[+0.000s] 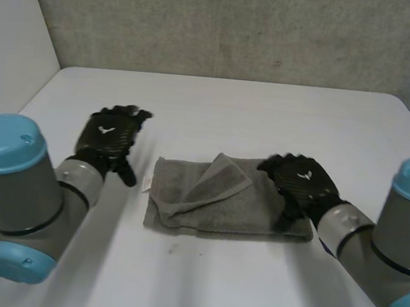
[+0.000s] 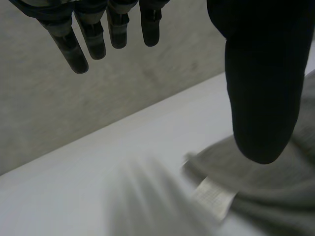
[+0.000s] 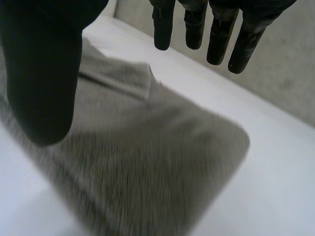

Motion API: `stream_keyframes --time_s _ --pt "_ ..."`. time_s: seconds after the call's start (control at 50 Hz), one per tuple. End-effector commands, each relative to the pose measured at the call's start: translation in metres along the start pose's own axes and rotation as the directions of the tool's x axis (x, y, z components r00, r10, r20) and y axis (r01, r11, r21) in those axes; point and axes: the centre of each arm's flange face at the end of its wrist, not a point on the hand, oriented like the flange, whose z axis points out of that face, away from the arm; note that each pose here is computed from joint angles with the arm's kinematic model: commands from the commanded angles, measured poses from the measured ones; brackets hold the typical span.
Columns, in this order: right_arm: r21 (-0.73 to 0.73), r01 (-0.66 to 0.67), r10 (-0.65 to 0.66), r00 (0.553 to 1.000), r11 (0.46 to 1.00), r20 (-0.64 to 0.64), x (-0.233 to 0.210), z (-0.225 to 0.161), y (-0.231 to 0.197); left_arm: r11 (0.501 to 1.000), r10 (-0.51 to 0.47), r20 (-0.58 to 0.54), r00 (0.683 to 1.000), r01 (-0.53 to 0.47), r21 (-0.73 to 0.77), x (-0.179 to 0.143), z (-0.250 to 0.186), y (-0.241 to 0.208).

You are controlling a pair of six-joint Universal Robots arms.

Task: Fold the towel.

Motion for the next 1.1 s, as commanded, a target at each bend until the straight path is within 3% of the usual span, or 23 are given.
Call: stream_keyframes --time_s 0.02,0.16,0.4,0.46,0.56,0.64,0.7,0.82,0.88,0.92,0.98,1.0,1.04,1.1 --pt "-0.063 -0.038 0.036 0.999 0.997 -0.029 0.013 -0.006 0.023 0.998 -0.05 -0.207 0.977 0.058 0.031 0.056 -0.003 -0.008" --pt "-0.058 -0.036 0.034 0.999 0.998 -0.04 0.013 -0.007 0.027 0.999 -0.044 -0.328 0.944 0.039 -0.021 0.097 0.002 0.01" --pt "-0.052 -0.029 0.026 0.999 0.998 -0.046 0.009 -0.009 0.033 0.996 -0.039 -0.314 0.949 0.01 -0.091 0.106 0.034 0.043" --pt "-0.056 -0.023 0.02 0.998 0.998 -0.055 0.009 -0.008 0.034 0.997 -0.036 -0.217 0.976 0.02 -0.077 0.093 0.051 0.043" --pt "-0.049 0.01 -0.014 0.997 0.999 -0.08 0.011 -0.007 0.035 0.997 -0.036 -0.095 0.995 0.029 -0.071 0.068 0.064 0.042" --pt "-0.052 0.039 -0.044 0.994 0.998 -0.101 0.013 -0.007 0.036 0.997 -0.035 -0.055 0.998 0.031 -0.074 0.062 0.066 0.043" --pt "-0.051 0.105 -0.112 0.982 0.993 -0.149 0.018 -0.006 0.036 0.995 -0.031 0.042 0.999 0.035 -0.088 0.043 0.069 0.045" --pt "-0.075 0.197 -0.207 0.963 0.978 -0.175 0.021 -0.006 0.038 0.989 -0.011 0.082 0.997 0.023 -0.145 0.039 0.06 0.052" --pt "-0.094 0.292 -0.305 0.935 0.952 -0.183 0.023 -0.005 0.036 0.982 -0.005 0.076 0.997 0.019 -0.187 0.037 0.045 0.052" --pt "-0.095 0.406 -0.417 0.885 0.909 -0.206 0.029 -0.001 0.025 0.982 -0.01 0.074 0.997 0.024 -0.186 0.036 0.038 0.046" --pt "-0.082 0.462 -0.468 0.855 0.883 -0.222 0.031 0.003 0.016 0.985 -0.018 0.074 0.997 0.031 -0.172 0.033 0.025 0.035" --pt "-0.068 0.517 -0.517 0.822 0.853 -0.239 0.03 0.006 0.005 0.986 -0.02 0.073 0.997 0.032 -0.166 0.032 0.019 0.029" --pt "0.055 0.604 -0.579 0.782 0.795 -0.231 -0.003 0.013 -0.029 0.987 -0.022 0.074 0.997 0.034 -0.154 0.031 0.013 0.022" --pt "0.122 0.626 -0.595 0.775 0.77 -0.215 -0.024 0.013 -0.042 0.989 -0.026 0.078 0.997 0.037 -0.143 0.027 0.002 0.013"
